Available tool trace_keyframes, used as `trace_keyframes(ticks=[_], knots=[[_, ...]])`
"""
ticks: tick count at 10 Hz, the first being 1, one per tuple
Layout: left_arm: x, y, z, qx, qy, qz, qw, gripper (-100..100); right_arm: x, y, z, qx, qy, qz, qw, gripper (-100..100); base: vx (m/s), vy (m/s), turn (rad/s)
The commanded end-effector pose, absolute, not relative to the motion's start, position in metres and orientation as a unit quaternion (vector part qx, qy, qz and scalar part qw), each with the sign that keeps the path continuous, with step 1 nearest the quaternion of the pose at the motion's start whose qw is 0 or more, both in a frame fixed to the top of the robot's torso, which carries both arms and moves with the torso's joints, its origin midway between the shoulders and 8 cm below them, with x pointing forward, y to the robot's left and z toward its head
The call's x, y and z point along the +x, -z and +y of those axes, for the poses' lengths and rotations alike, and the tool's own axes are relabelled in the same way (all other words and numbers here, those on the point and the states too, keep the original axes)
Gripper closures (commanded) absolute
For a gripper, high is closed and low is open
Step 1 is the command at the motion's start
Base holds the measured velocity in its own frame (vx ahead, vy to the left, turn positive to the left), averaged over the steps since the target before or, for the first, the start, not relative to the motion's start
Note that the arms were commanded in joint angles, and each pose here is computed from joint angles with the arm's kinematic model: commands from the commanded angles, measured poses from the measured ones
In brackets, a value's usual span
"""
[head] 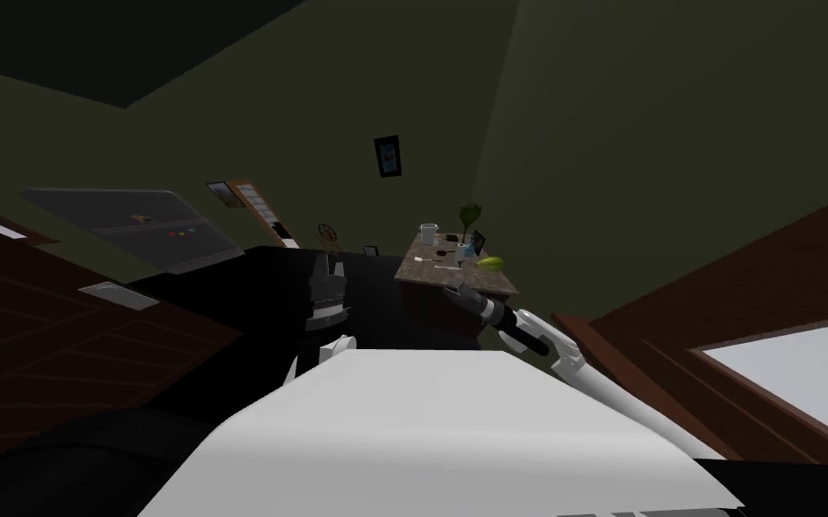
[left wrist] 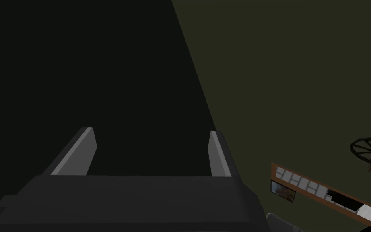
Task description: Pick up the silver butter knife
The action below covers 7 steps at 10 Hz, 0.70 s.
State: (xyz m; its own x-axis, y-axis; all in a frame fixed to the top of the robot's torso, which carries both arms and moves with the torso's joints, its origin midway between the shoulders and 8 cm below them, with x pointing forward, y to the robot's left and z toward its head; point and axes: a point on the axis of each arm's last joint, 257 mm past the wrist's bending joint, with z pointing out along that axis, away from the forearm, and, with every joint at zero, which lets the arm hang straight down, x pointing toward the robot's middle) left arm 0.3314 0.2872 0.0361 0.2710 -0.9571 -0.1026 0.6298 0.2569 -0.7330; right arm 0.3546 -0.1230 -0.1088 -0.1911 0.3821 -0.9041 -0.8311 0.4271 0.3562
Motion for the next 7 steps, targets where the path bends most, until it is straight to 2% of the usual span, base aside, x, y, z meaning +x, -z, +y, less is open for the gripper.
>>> trace_keyframes(ticks=[1,4,5,7], knots=[[0.331,-0.036,0.287,-0.292,0.535,0.280,0.742,0,0.352,0.135,-0.126,-0.222,-0.485,0.610,0.586,-100,0.027,0.016,0.264],[0.331,-0.036,0.287,-0.292,0.535,0.280,0.742,0,0.352,0.165,-0.139,-0.248,-0.462,0.639,0.562,-100,0.026,0.017,0.166],[0.331,-0.036,0.287,-0.292,0.535,0.280,0.742,0,0.348,0.186,-0.147,-0.273,-0.448,0.658,0.541,-100,0.031,0.021,0.321],[0.331,-0.036,0.287,-0.292,0.535,0.280,0.742,0,0.350,0.190,-0.151,-0.272,-0.444,0.662,0.539,-100,0.019,0.008,0.049]])
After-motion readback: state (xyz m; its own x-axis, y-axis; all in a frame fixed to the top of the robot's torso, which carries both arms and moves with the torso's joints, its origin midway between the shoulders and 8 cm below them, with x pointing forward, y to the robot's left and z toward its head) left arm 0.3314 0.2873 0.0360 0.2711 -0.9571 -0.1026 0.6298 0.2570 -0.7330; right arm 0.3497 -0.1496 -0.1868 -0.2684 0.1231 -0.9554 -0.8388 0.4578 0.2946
